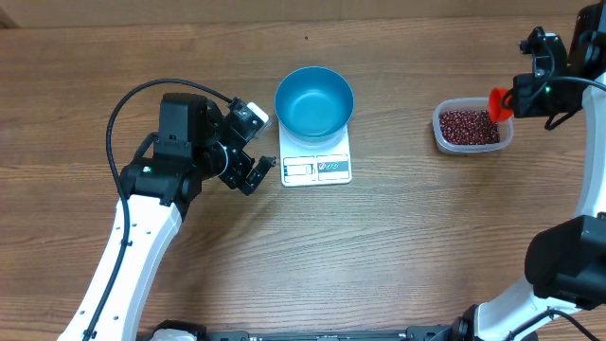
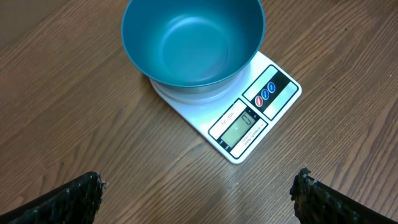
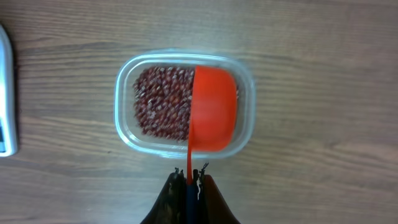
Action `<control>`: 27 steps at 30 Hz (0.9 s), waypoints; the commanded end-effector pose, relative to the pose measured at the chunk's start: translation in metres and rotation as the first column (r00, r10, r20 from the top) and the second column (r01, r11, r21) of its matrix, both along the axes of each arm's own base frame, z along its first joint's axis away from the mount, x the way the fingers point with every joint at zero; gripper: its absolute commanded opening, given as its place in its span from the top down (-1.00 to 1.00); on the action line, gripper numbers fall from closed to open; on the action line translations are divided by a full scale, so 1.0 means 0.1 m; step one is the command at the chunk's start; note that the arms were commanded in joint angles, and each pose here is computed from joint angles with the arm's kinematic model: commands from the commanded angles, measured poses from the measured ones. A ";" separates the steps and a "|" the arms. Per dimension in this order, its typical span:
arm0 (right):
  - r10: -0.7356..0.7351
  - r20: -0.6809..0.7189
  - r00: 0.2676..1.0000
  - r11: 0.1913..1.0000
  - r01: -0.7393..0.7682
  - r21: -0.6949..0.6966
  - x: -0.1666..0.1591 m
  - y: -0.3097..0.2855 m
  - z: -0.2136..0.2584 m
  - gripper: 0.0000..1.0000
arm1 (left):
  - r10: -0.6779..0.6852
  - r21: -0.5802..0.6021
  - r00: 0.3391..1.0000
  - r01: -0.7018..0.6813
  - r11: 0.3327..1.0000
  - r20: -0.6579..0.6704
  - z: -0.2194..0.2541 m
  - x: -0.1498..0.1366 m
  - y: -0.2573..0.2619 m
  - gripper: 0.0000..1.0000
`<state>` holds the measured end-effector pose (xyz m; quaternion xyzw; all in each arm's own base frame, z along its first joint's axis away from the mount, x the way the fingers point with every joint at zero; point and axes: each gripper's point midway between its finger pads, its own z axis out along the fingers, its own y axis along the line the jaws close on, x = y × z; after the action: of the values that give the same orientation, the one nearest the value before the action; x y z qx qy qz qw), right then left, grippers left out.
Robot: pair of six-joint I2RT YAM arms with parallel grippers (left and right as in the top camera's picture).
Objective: Scoop item into bowl and weigh 150g on scale
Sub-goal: 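Lower the red scoop into the beans with the right gripper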
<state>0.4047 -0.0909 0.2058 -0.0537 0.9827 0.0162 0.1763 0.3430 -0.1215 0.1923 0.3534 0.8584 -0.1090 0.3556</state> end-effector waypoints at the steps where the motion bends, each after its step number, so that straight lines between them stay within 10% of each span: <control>1: 0.064 -0.030 0.998 0.998 -0.064 -0.026 0.00 -0.02 -0.17 0.92 | -0.016 -0.009 1.000 0.016 1.000 0.020 0.08 0.04 -0.02 -0.99; 27: 0.041 -0.048 0.998 0.991 -0.035 0.129 0.00 0.20 -0.93 0.93 | -0.015 -0.010 1.000 0.016 1.000 0.019 0.08 0.04 -0.02 -0.99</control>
<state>0.4100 -0.0841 0.1179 -0.0617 0.9842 0.0455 0.1595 0.3429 -0.1214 0.1923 0.3533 0.8585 -0.1090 0.3554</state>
